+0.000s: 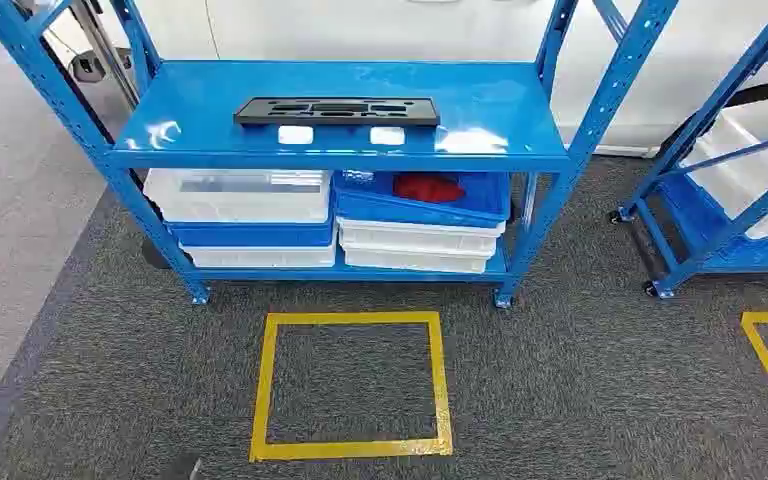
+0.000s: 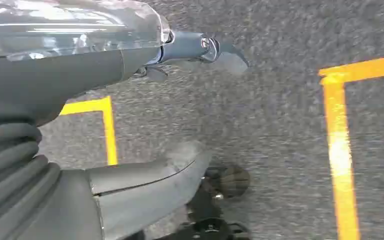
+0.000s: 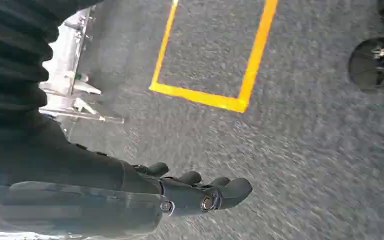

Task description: Take the parts from the cabinet and place them on the table.

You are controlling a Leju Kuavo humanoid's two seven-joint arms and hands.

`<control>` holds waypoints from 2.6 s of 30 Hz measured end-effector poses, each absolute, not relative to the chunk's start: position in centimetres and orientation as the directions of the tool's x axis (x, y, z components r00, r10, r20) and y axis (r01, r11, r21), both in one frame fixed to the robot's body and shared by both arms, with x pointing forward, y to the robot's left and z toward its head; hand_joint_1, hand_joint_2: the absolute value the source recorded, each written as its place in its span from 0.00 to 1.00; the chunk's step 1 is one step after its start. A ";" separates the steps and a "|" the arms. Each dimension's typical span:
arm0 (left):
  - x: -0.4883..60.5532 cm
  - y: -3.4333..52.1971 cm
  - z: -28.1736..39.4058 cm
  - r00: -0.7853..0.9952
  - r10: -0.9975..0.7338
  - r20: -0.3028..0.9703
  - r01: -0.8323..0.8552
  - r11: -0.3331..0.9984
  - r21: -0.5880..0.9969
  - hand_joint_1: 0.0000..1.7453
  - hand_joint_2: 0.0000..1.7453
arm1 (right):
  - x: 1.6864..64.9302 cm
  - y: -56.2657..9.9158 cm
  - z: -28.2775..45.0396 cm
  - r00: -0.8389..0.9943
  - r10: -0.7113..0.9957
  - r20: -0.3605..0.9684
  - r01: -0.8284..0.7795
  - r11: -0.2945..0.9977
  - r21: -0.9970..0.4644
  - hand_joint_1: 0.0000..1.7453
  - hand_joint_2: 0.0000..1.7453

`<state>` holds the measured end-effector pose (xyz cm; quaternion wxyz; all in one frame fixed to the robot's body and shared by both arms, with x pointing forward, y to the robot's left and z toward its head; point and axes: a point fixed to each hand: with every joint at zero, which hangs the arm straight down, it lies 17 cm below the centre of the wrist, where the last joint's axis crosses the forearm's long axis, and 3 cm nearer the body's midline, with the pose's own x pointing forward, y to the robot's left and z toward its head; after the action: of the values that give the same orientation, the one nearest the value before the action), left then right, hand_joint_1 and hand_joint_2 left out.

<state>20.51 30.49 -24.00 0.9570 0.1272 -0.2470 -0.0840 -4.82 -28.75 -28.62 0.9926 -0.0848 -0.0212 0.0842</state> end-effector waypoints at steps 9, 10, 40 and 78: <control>18.3 29.5 -25.1 0.879 -0.290 0.378 0.176 0.935 0.308 0.00 0.00 | 3.4 -26.9 -28.4 0.925 0.335 0.178 -0.305 0.936 -0.174 0.00 0.00; 18.2 29.3 -25.2 0.879 -0.297 0.373 0.185 0.934 0.307 0.00 0.00 | 4.4 -26.5 -28.3 0.913 0.356 0.198 -0.324 0.930 -0.175 0.00 0.00; 13.3 24.4 -26.8 0.891 -0.391 0.233 0.338 0.911 0.235 0.00 0.00 | 46.7 -18.4 -4.4 -0.126 0.845 0.520 -0.361 0.449 -0.817 0.00 0.00; 10.9 22.0 -27.2 0.915 -0.339 0.220 0.308 0.937 0.164 0.00 0.00 | 54.3 -11.7 26.3 -0.627 0.778 -0.034 0.398 0.282 -0.873 0.00 0.00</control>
<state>10.86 22.03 -27.21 0.9764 0.0632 -0.1235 -0.1657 54.26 -11.71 26.32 0.2054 -0.3799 -0.7739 0.4631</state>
